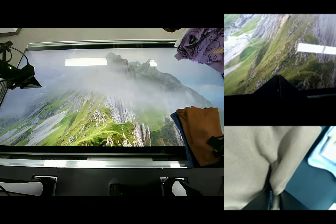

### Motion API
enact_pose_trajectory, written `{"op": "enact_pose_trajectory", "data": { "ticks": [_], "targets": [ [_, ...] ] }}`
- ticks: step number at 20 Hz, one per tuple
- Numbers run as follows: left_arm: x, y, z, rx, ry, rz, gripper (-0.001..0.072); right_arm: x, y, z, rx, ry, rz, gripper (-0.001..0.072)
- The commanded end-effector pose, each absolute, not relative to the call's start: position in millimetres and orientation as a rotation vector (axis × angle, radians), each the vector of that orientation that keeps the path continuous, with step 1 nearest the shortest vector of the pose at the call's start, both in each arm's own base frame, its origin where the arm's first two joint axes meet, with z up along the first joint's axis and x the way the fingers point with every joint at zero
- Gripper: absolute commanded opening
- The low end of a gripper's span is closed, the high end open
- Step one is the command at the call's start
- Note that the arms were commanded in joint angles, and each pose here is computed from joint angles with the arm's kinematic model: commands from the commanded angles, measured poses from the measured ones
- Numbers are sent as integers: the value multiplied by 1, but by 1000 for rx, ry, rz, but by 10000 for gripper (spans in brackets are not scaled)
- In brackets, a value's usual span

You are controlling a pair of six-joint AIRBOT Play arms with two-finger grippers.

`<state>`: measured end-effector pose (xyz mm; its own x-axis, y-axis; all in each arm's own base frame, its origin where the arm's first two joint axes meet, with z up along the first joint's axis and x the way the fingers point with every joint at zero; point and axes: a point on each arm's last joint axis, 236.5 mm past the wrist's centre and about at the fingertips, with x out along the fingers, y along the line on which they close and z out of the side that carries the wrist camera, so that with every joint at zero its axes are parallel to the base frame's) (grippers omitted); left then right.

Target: Fold the clothes and pants, and hang the long-sleeved shirts on hangers.

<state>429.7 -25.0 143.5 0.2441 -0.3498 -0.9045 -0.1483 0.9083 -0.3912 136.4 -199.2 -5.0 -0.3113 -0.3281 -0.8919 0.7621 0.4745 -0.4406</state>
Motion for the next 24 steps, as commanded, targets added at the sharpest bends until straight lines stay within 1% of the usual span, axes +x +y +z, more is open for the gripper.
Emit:
{"op": "enact_pose_trajectory", "data": {
  "ticks": [1,2,3,4,5,6,7,8,9,10,11,12,14,15,16,17,19,21,24],
  "targets": [
    [430,-25,144,-440,1327,-146,19,131,-205,-1,349,1543,-1149,34],
    [430,-25,144,-440,1327,-146,19,131,-205,-1,347,1544,-1150,34],
    [430,-25,144,-439,1328,-146,18,131,-205,-1,342,1547,-1148,55],
    [430,-25,144,-439,1328,-146,19,129,-207,0,324,1553,-1149,203],
    [430,-25,144,-440,1327,-146,19,128,-210,3,301,1555,-1152,416],
    [430,-25,144,-439,1328,-146,19,129,-214,6,288,1548,-1158,578],
    [430,-25,144,-440,1327,-146,18,136,-216,10,295,1518,-1153,587],
    [430,-25,144,-440,1327,-146,18,149,-217,15,318,1471,-1132,540],
    [430,-25,144,-440,1327,-146,19,168,-216,20,356,1411,-1085,452],
    [430,-25,144,-440,1326,-146,19,197,-210,26,406,1332,-992,352],
    [430,-25,145,-439,1324,-146,18,234,-198,34,460,1243,-858,290],
    [429,-25,147,-437,1316,-146,18,269,-183,45,518,1153,-726,249],
    [431,-23,159,-418,1267,-156,18,337,-132,75,629,976,-404,120],
    [431,-22,168,-412,1235,-156,18,360,-101,87,628,927,-257,111],
    [429,-17,178,-405,1201,-141,18,372,-72,93,582,914,-144,96],
    [426,-15,187,-385,1173,-144,18,381,-39,96,504,920,-46,33],
    [417,-12,205,-327,1123,-155,18,388,31,97,322,929,136,35],
    [409,1,218,-288,1083,-94,18,381,98,93,143,940,276,35],
    [387,13,218,-196,1045,-51,17,353,177,73,-22,995,417,34]
  ]
}}
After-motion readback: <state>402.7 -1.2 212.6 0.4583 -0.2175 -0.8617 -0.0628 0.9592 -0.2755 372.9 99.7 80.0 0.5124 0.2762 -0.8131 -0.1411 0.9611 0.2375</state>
